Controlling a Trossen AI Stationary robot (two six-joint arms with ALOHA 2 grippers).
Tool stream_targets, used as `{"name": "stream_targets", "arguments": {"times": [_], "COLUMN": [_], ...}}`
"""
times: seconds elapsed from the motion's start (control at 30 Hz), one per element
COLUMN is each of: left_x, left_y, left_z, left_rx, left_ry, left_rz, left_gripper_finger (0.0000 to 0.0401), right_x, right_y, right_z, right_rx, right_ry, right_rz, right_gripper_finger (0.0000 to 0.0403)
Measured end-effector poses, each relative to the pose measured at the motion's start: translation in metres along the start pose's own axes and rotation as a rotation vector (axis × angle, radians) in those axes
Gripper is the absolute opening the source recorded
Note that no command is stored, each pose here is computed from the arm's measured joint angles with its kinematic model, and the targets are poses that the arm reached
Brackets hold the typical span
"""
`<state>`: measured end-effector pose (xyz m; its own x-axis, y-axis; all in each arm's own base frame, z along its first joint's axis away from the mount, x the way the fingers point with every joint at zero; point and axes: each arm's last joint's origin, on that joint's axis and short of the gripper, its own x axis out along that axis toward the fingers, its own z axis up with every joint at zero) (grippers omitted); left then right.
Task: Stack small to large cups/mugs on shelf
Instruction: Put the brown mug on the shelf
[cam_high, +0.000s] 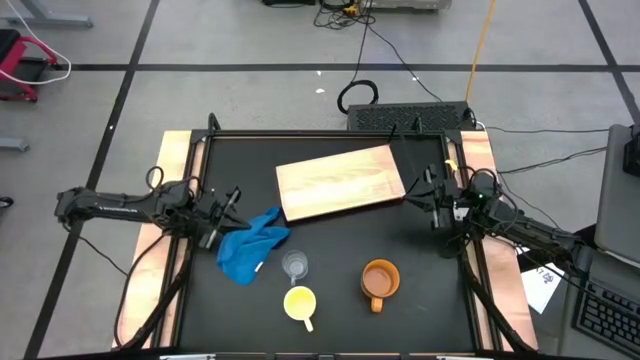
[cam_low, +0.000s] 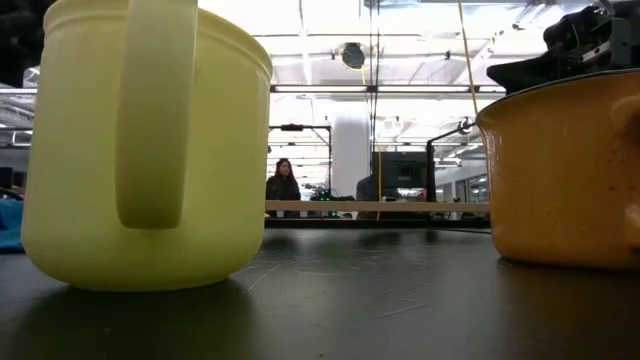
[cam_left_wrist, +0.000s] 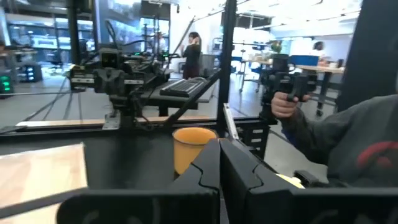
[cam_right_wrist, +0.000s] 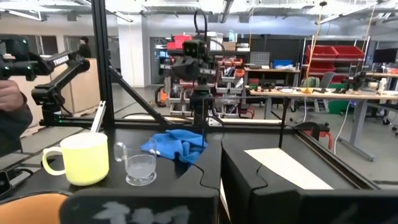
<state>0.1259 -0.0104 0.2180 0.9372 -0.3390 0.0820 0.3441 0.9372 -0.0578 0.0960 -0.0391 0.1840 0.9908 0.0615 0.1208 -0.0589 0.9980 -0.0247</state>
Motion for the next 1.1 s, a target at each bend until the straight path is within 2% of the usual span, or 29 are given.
{"name": "stream_targets", "arguments": {"times": [0.37,0.73,1.1], "left_x": [0.026,0.029,0.029], "left_y": [-0.003,-0.006,-0.002], "left_z": [0.018,0.027,0.027], "left_rx": [0.060,0.119,0.076], "left_ry": [0.060,0.028,0.024], "left_rz": [-0.033,-0.054,0.095], "left_gripper_finger": [0.0003,0.0003,0.0003], "right_x": [0.000,0.000,0.000], "right_y": [0.000,0.000,0.000], "right_z": [-0.002,-0.002,-0.004], "right_rx": [-0.008,-0.003,0.035], "right_ry": [0.021,0.022,0.040], "right_rz": [-0.001,-0.001,-0.003], "right_gripper_finger": [0.0000,0.0000,0.0000]}}
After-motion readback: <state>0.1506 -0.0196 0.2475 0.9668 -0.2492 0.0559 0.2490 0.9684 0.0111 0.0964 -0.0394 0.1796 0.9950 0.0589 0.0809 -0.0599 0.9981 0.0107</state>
